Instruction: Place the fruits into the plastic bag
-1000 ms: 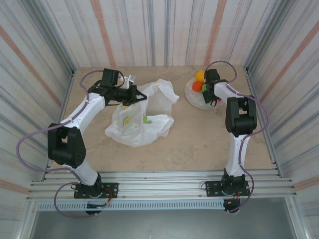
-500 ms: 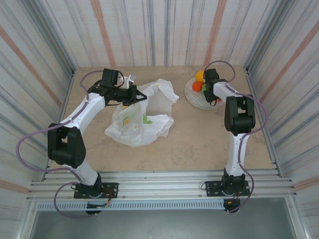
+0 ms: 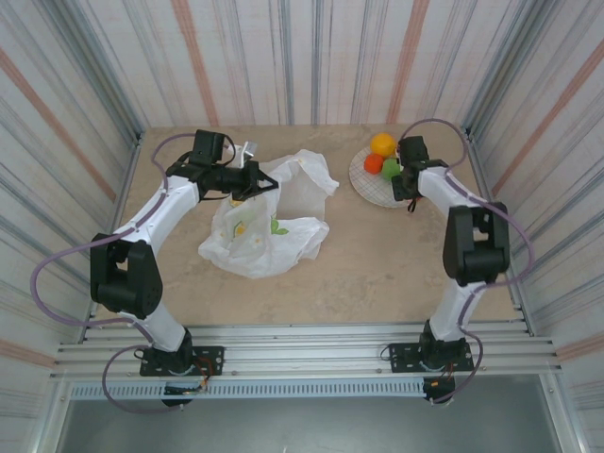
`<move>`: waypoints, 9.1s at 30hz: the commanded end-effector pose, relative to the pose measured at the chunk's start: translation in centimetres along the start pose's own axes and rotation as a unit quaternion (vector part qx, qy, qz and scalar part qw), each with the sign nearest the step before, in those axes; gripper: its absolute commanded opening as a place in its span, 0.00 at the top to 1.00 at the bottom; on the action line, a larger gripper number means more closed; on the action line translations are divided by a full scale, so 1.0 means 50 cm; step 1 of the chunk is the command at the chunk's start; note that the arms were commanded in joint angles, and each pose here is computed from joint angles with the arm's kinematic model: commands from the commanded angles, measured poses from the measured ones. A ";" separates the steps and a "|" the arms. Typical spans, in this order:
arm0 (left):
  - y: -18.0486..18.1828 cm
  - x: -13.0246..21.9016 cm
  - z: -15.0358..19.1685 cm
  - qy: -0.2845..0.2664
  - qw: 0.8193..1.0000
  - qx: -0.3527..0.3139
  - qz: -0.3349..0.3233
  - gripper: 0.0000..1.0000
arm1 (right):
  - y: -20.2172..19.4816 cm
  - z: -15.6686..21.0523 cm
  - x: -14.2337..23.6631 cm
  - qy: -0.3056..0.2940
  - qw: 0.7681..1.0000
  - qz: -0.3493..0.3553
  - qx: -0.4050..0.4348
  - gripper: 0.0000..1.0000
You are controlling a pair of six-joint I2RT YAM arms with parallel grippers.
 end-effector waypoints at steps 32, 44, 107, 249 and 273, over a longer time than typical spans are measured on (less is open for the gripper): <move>-0.031 -0.004 0.003 0.007 0.999 -0.010 0.039 1.00 | 0.474 0.141 0.118 -0.044 0.795 -0.441 -0.414 0.54; -0.035 -0.005 0.003 0.008 0.999 -0.009 0.047 1.00 | 0.581 0.129 0.095 0.014 0.783 -0.452 -0.428 0.44; -0.012 0.012 -0.007 -0.007 1.000 0.003 0.027 1.00 | 0.049 -0.066 0.010 -0.088 0.987 -0.030 -0.128 0.10; -0.038 0.013 -0.003 -0.005 0.999 -0.007 0.047 1.00 | 0.545 0.187 0.129 0.102 0.851 -0.471 -0.210 0.01; -0.026 0.018 -0.007 -0.010 0.999 -0.004 0.035 1.00 | 0.203 0.221 0.218 -0.080 0.933 -0.325 -0.132 0.03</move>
Point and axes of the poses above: each hand's point on the last joint's axis, 136 mm out from that joint toward the fingers, its own x axis back along the fingers, its own y axis along the line the jaws close on, z = x × y, the point moved 7 cm from there along x, back along the fingers, and after that the axes turned 4 degrees about -x, right-handed, at the moved point
